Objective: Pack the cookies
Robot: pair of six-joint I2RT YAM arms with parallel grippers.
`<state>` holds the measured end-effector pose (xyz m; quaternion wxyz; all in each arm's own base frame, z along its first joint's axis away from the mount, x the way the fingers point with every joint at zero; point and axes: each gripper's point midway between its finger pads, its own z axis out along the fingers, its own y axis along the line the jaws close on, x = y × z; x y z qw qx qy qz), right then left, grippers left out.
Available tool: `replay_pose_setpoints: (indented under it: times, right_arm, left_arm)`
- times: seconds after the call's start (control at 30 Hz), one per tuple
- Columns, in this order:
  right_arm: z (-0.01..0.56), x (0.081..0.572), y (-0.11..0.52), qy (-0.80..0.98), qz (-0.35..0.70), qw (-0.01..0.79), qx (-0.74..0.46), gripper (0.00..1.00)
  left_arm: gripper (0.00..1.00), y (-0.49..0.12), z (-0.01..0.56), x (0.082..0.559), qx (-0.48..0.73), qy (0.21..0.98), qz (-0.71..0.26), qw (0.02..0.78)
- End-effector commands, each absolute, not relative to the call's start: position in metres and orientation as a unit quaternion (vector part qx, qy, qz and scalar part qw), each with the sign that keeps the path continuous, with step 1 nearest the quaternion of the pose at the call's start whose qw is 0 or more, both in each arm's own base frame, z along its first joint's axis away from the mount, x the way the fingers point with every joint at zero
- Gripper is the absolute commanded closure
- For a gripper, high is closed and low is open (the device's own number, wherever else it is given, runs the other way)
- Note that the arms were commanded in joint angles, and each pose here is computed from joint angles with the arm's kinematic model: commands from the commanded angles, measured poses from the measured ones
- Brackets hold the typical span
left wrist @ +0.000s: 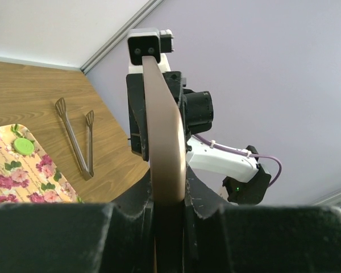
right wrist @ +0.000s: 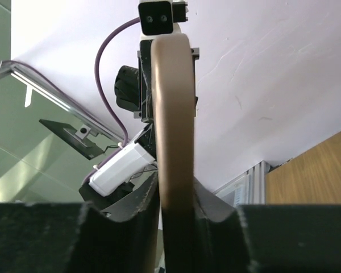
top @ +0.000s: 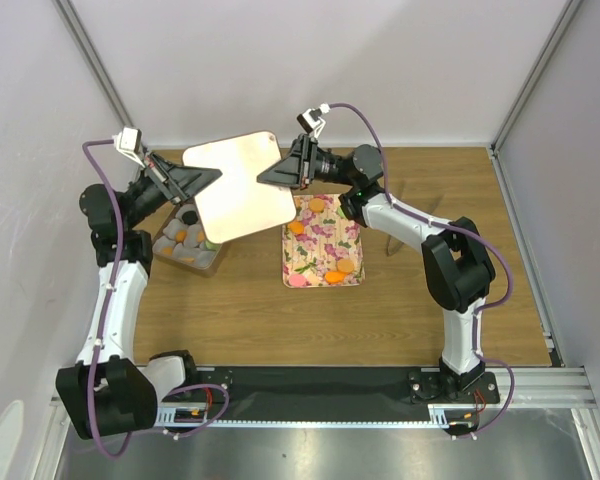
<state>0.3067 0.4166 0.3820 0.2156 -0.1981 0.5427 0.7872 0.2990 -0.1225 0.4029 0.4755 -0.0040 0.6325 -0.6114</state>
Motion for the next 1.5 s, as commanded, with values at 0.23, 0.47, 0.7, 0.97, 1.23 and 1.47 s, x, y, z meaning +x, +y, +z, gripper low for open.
replay_pose_setpoints:
  times: [0.23, 0.47, 0.7, 0.97, 1.23, 1.47]
  right_arm:
    - [0.409, 0.307, 0.420, 0.525, 0.794, 0.236, -0.195, 0.94]
    - [0.417, 0.312, 0.414, 0.520, 0.802, 0.236, -0.173, 1.00]
    - [0.426, 0.329, 0.402, 0.528, 0.798, 0.255, -0.138, 1.00]
    - [0.427, 0.358, 0.375, 0.528, 0.798, 0.280, -0.077, 1.00]
    - [0.395, 0.390, 0.367, 0.547, 0.786, 0.289, -0.011, 1.00]
    - [0.363, 0.414, 0.379, 0.562, 0.777, 0.283, 0.013, 1.00]
  left_arm:
    - [0.57, -0.114, 0.412, 0.302, 0.004, 0.631, -0.592, 0.502]
    - [0.46, -0.102, 0.408, 0.312, -0.021, 0.649, -0.549, 0.526]
    - [0.25, -0.078, 0.398, 0.329, -0.083, 0.673, -0.485, 0.552]
    - [0.25, -0.028, 0.376, 0.341, -0.185, 0.706, -0.353, 0.585]
    - [0.31, 0.049, 0.359, 0.364, -0.278, 0.716, -0.161, 0.620]
    - [0.39, 0.098, 0.305, 0.387, -0.326, 0.746, -0.040, 0.579]
